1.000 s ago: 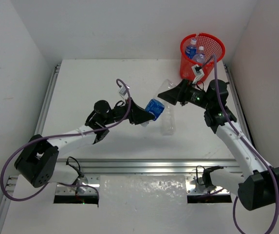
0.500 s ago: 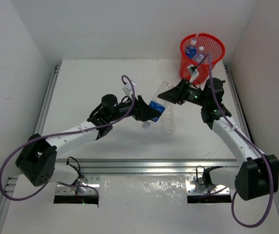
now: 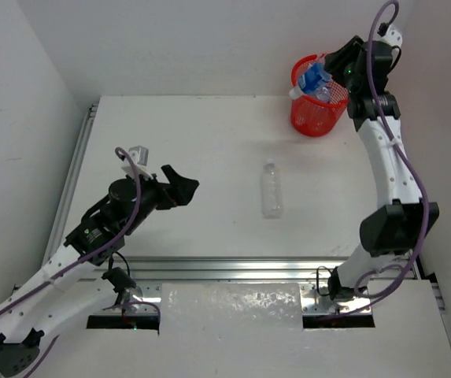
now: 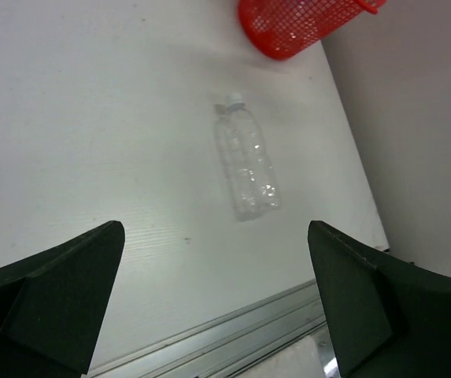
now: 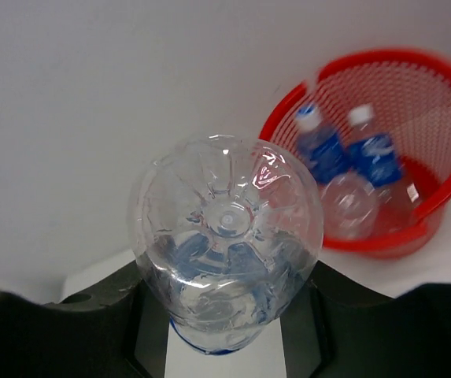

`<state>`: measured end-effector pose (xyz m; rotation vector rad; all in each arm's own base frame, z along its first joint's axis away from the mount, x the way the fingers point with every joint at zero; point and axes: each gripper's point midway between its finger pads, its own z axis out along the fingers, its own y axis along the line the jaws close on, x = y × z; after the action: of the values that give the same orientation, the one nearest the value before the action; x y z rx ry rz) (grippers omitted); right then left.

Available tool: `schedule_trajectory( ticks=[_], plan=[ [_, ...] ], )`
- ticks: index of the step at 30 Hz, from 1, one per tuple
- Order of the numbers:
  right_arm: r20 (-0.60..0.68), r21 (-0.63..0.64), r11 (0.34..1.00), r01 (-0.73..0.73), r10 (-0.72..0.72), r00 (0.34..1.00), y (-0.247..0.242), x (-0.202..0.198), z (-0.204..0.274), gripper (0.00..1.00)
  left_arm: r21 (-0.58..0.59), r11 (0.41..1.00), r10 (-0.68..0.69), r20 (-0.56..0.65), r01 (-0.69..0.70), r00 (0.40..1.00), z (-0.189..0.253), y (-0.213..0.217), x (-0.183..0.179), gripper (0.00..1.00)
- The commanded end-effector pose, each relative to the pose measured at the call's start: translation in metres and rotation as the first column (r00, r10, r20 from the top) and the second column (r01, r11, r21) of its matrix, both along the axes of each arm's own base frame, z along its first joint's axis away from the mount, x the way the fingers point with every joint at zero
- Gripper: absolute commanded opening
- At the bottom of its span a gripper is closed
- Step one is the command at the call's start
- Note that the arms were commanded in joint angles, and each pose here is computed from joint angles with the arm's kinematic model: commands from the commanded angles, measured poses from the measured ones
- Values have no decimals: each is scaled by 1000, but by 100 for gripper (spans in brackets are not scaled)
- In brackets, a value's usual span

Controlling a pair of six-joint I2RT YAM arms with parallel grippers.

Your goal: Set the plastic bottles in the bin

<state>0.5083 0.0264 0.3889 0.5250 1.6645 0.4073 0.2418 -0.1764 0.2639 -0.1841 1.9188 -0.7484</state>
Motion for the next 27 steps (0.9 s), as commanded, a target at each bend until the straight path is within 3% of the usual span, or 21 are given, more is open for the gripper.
schedule_trajectory(
  ticks=[1,5,8,13,22,25,27],
  plan=[
    [5,-174,936,307,-311,951,-66,32,-7,7,145,988,49,-31,-44,998,-31,24,-6,100],
    [152,-238,884,403,-376,914,-85,69,35,7,158,987,-4,-74,16,997,-50,14,-9,100],
    [216,-313,878,363,-307,927,-78,99,43,8,154,987,-37,-101,53,994,-60,3,-7,100],
    [185,-388,879,278,-221,958,-67,142,-2,10,158,984,-66,-125,85,990,-67,-6,-3,100],
    [188,-420,888,190,-120,975,-50,169,-35,14,154,983,-78,-139,99,987,-79,-8,-5,100],
    [156,-415,893,175,-119,980,-50,168,-57,7,156,983,-77,-138,98,987,-78,-9,-4,100],
    [251,-371,900,229,-141,958,-52,153,-25,6,155,983,-81,-139,102,987,-79,-9,-5,100]
  ],
)
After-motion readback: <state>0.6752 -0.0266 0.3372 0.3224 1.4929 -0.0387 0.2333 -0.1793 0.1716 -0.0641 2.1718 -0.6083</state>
